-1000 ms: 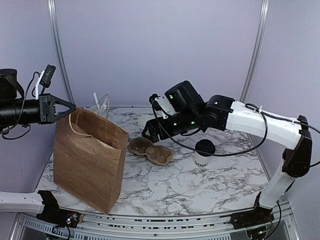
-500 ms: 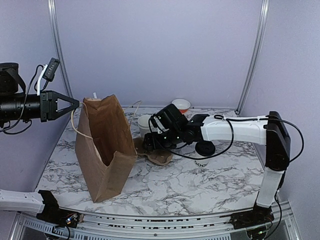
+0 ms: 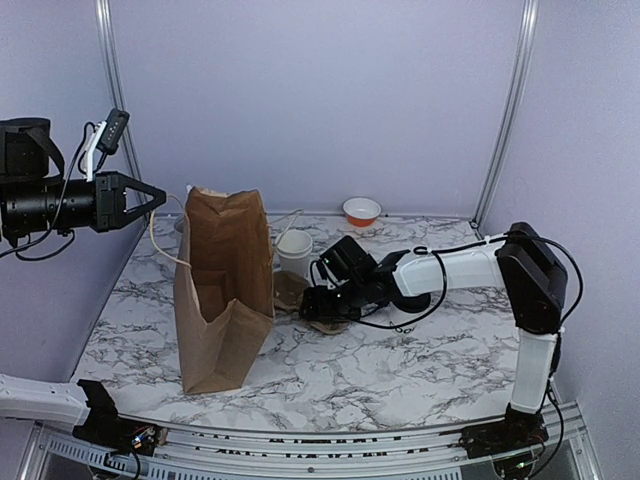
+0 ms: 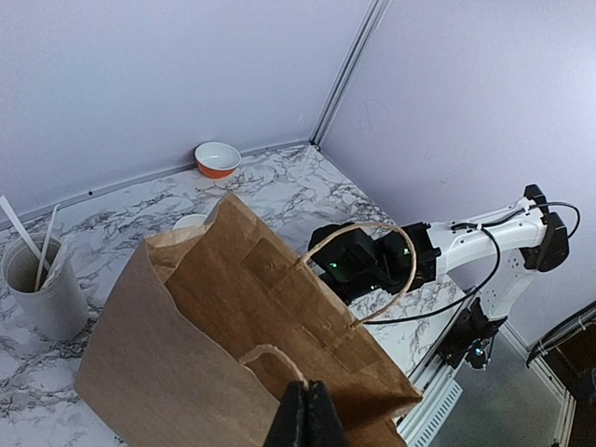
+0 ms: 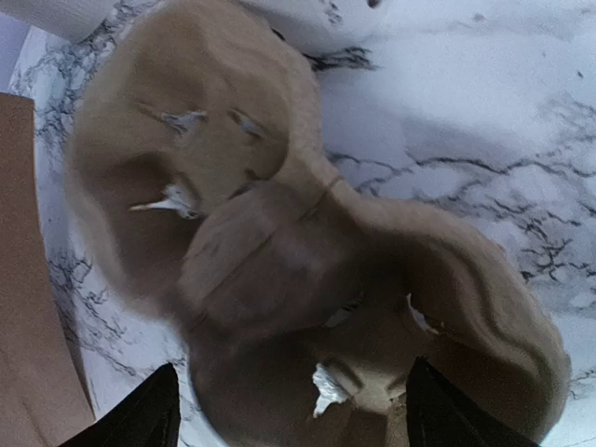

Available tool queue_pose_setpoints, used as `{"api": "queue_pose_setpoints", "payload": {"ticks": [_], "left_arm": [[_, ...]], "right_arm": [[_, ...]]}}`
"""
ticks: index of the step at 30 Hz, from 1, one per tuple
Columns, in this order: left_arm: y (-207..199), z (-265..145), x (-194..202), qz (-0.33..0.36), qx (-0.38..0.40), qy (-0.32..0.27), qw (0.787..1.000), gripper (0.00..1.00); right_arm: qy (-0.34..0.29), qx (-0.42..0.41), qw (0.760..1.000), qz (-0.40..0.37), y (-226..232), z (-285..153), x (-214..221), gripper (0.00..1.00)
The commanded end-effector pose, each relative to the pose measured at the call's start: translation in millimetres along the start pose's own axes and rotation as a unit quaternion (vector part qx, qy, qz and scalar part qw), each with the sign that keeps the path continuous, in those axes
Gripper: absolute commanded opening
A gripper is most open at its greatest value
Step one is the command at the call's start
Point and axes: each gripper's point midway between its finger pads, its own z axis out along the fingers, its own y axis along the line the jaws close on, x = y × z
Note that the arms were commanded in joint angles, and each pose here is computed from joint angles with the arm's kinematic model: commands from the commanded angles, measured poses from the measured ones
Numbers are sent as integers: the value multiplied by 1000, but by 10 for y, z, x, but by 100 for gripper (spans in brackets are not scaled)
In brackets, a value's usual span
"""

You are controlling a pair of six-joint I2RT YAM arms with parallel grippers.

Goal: Pack the takeout coffee

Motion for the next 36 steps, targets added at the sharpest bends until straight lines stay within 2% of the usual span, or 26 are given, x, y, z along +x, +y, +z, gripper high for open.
{"api": "queue_pose_setpoints", "payload": {"ticks": [1, 4, 8, 14, 23, 36], "left_arm": [[-49, -103, -239, 8, 2, -43, 999, 0], [-40, -92, -238, 8, 0, -42, 999, 0], [-37, -87, -239, 8, -1, -42, 999, 0], [-41, -73, -236, 9, 1, -41, 999, 0], [-86, -68, -245, 9, 13, -41, 999, 0], [-99, -76, -208, 13, 21, -42, 999, 0]], "right_arm": [[-7, 2, 1000, 13, -125, -142, -62, 81], [-8, 40, 999, 25, -447, -221, -135, 82], [-31, 61, 997, 28, -636, -402, -327, 82], [-32, 61, 998, 4, -481, -390, -519, 83], [-31, 109, 994, 5, -444, -304, -442, 82], [-36, 121, 990, 60, -626, -101, -422, 81]]}}
